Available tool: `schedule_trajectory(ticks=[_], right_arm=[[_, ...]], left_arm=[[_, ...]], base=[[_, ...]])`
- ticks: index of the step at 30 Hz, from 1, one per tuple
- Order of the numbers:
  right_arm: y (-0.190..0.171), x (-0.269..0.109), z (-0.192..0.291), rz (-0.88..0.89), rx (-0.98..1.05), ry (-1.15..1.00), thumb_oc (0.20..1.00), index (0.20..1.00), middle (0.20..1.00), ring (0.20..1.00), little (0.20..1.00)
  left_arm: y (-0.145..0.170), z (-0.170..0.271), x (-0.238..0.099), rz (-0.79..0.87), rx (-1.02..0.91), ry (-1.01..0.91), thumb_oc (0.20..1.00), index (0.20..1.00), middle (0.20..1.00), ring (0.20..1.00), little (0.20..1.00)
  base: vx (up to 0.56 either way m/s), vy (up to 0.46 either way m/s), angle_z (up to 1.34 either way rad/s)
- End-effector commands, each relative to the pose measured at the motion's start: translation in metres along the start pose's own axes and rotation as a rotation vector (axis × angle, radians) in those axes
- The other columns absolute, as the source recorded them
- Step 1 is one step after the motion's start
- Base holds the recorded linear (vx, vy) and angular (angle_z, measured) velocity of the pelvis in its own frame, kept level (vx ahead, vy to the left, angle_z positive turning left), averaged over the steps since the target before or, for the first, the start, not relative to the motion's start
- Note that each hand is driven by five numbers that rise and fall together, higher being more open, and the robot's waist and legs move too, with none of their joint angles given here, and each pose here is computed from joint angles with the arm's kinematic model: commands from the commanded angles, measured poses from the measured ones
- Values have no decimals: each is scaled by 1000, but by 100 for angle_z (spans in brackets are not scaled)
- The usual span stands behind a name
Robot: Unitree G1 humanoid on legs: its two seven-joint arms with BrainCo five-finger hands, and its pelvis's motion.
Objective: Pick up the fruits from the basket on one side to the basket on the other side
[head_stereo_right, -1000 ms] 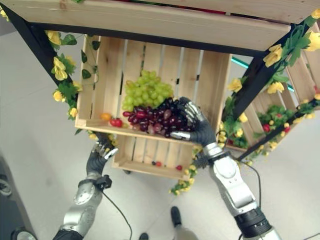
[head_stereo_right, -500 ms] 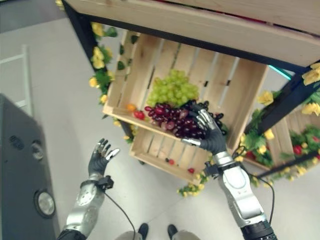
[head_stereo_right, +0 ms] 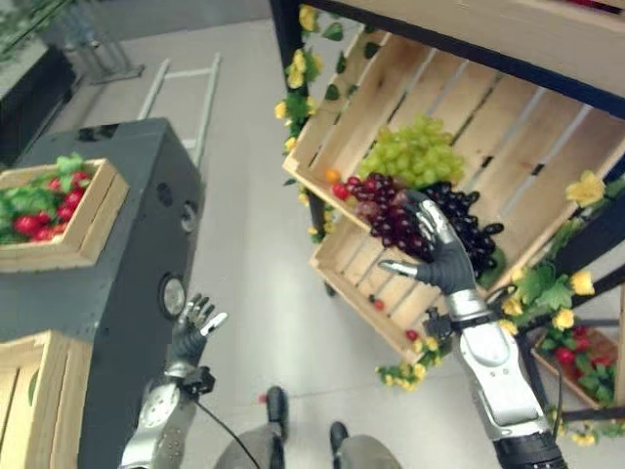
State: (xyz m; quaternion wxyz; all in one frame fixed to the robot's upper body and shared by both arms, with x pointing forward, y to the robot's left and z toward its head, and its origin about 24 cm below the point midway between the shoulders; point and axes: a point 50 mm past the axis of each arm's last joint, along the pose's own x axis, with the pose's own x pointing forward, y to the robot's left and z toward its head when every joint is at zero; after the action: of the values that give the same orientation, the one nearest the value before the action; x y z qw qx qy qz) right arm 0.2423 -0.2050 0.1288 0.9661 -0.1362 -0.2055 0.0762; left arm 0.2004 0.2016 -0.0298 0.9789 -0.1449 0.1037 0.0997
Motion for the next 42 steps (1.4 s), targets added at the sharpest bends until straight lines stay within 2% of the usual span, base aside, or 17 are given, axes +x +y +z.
schedule_trajectory(ticks=[1, 8, 16, 26, 30, 36, 39, 41, 42], right_arm=[[10, -16, -22, 72, 25, 116, 1000, 1000, 1000, 1000, 1000], [6, -17, -15, 68, 17, 88, 1000, 1000, 1000, 1000, 1000], [14, -20, 25, 120, 154, -88, 1000, 1000, 1000, 1000, 1000], [26, -13, 34, 152, 184, -126, 1000, 1000, 1000, 1000, 1000], [30, -15, 31, 159, 215, -105, 1000, 1000, 1000, 1000, 1000], [35, -19, 18, 171, 159, -34, 1000, 1000, 1000, 1000, 1000], [35, -25, -2, 141, 114, 60, 1000, 1000, 1000, 1000, 1000], [37, -38, -38, 93, 70, 225, 1000, 1000, 1000, 1000, 1000], [38, -38, -39, 93, 70, 224, 1000, 1000, 1000, 1000, 1000]], left_arm=[[-11, 27, 9, -61, -36, -136, 1000, 1000, 1000, 1000, 1000], [-18, 32, 13, -97, -44, -156, 1000, 1000, 1000, 1000, 1000], [-5, 32, 8, -77, 32, -144, 1000, 1000, 1000, 1000, 1000], [7, 42, 7, -16, 84, -171, 1000, 1000, 1000, 1000, 1000], [10, 39, 4, -6, 96, -154, 1000, 1000, 1000, 1000, 1000], [12, 36, 3, -8, 118, -145, 1000, 1000, 1000, 1000, 1000], [14, 34, 2, -1, 128, -134, 1000, 1000, 1000, 1000, 1000], [17, 28, 1, 0, 152, -111, 1000, 1000, 1000, 1000, 1000], [17, 28, 2, 0, 152, -112, 1000, 1000, 1000, 1000, 1000]], base=[[-204, 5, 38], [-223, 92, 62], [-37, 185, 65], [-33, 120, 0], [21, 48, -16], [1, 36, -8], [-30, 75, 2], [-61, 131, 2], [-40, 88, 4]])
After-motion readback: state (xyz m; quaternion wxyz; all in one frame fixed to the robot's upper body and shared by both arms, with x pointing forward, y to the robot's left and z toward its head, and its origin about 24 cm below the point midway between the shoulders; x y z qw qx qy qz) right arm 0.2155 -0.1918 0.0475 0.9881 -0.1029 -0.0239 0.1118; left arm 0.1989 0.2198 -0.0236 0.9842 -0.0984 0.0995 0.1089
